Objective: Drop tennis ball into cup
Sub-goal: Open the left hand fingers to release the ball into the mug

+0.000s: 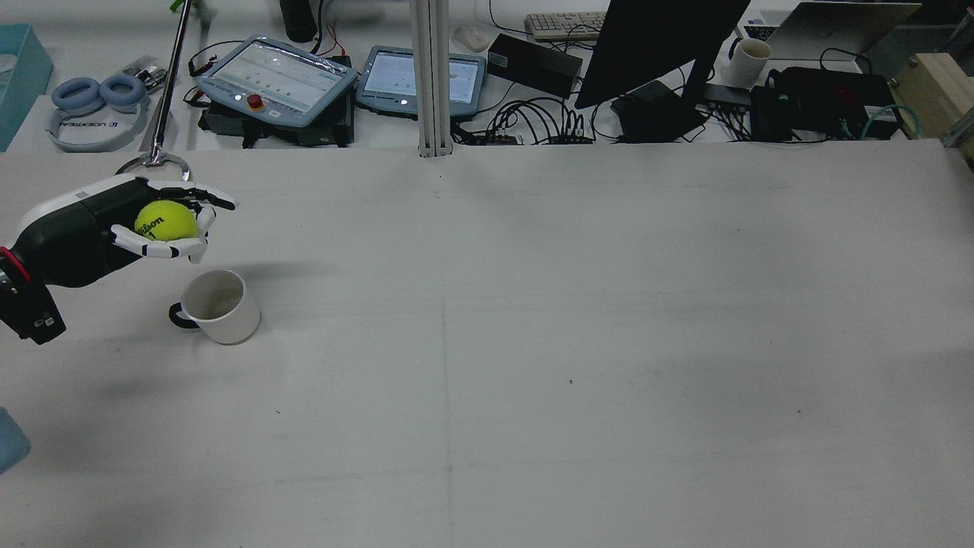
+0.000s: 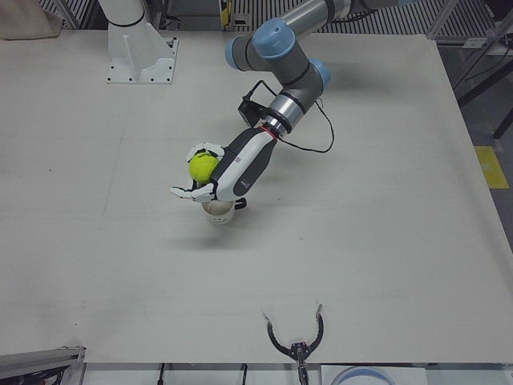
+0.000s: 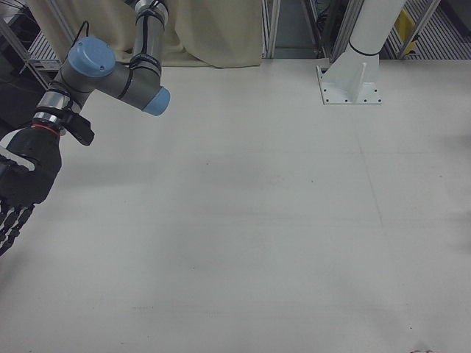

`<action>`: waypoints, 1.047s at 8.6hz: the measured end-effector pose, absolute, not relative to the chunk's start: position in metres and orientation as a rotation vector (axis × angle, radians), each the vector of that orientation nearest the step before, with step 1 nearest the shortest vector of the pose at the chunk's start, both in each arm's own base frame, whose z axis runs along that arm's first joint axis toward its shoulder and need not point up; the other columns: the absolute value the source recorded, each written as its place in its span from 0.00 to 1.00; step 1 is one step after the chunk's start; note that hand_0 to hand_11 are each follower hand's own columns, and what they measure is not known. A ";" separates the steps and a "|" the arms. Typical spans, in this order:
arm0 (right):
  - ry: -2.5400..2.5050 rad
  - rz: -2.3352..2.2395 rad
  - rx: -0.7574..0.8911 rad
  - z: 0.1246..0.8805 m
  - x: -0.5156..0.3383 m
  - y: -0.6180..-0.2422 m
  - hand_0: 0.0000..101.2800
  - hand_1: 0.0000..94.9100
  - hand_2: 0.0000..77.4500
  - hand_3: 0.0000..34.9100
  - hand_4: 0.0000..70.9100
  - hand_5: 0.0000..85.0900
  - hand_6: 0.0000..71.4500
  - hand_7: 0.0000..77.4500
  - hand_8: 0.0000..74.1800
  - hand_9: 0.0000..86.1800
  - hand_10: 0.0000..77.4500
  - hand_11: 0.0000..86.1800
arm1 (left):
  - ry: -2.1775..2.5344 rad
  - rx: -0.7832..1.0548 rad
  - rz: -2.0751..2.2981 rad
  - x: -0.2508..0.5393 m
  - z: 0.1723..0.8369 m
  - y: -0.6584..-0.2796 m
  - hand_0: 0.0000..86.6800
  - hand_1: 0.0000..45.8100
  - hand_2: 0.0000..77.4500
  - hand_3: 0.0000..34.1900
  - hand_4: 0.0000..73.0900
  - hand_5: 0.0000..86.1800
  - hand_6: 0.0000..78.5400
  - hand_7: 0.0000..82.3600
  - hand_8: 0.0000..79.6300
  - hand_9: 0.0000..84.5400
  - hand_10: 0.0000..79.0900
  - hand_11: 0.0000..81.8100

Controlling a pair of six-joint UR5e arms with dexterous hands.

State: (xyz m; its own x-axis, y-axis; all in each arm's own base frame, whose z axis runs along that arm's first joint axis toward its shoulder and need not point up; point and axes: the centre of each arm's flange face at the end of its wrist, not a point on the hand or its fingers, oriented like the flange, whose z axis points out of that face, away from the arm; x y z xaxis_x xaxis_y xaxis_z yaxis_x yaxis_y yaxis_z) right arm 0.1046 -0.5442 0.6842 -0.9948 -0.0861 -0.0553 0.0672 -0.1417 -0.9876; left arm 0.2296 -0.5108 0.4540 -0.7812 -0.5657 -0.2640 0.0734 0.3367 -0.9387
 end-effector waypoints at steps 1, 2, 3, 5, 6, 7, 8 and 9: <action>1.988 -2.300 -0.022 0.684 0.105 -0.544 0.00 0.01 0.01 0.00 0.00 0.00 0.00 0.00 0.00 0.00 0.00 0.01 | 2.036 -0.435 -1.476 0.239 0.461 -0.510 0.70 0.55 0.48 0.00 0.53 0.25 0.60 0.70 0.62 0.81 0.48 0.68; 1.988 -2.300 -0.022 0.684 0.105 -0.544 0.00 0.01 0.01 0.00 0.00 0.00 0.00 0.00 0.00 0.00 0.00 0.01 | 2.032 -0.440 -1.475 0.246 0.467 -0.509 0.69 0.55 0.47 0.00 0.53 0.23 0.60 0.70 0.59 0.82 0.49 0.68; 1.989 -2.299 -0.022 0.684 0.105 -0.544 0.00 0.01 0.01 0.00 0.00 0.00 0.00 0.00 0.00 0.00 0.00 0.01 | 2.030 -0.443 -1.475 0.249 0.470 -0.509 0.69 0.55 0.49 0.00 0.53 0.24 0.60 0.70 0.61 0.82 0.48 0.68; 1.988 -2.299 -0.022 0.684 0.105 -0.544 0.00 0.01 0.01 0.00 0.00 0.00 0.00 0.00 0.00 0.00 0.00 0.01 | 2.034 -0.446 -1.468 0.251 0.471 -0.509 0.78 0.54 0.27 0.00 0.34 0.15 0.60 0.70 0.43 0.60 0.23 0.43; 1.988 -2.300 -0.022 0.684 0.105 -0.544 0.00 0.01 0.01 0.00 0.00 0.00 0.00 0.00 0.00 0.00 0.00 0.01 | 2.039 -0.447 -1.463 0.252 0.471 -0.509 0.78 0.54 0.27 0.00 0.34 0.15 0.60 0.70 0.43 0.60 0.23 0.43; 1.988 -2.300 -0.022 0.684 0.105 -0.544 0.00 0.01 0.01 0.00 0.00 0.00 0.00 0.00 0.00 0.00 0.00 0.01 | 2.042 -0.447 -1.459 0.252 0.470 -0.509 0.68 0.56 0.03 0.00 0.08 0.06 0.60 0.70 0.06 0.32 0.00 0.06; 1.988 -2.300 -0.022 0.684 0.105 -0.544 0.00 0.01 0.01 0.00 0.00 0.00 0.00 0.00 0.00 0.00 0.00 0.01 | 2.043 -0.447 -1.458 0.252 0.470 -0.509 0.68 0.56 0.03 0.00 0.08 0.06 0.60 0.70 0.06 0.32 0.00 0.06; 1.988 -2.300 -0.022 0.684 0.105 -0.544 0.00 0.01 0.01 0.00 0.00 0.00 0.00 0.00 0.00 0.00 0.00 0.01 | 2.043 -0.446 -1.458 0.252 0.470 -0.509 0.67 0.56 0.02 0.00 0.02 0.03 0.60 0.70 0.00 0.12 0.00 0.01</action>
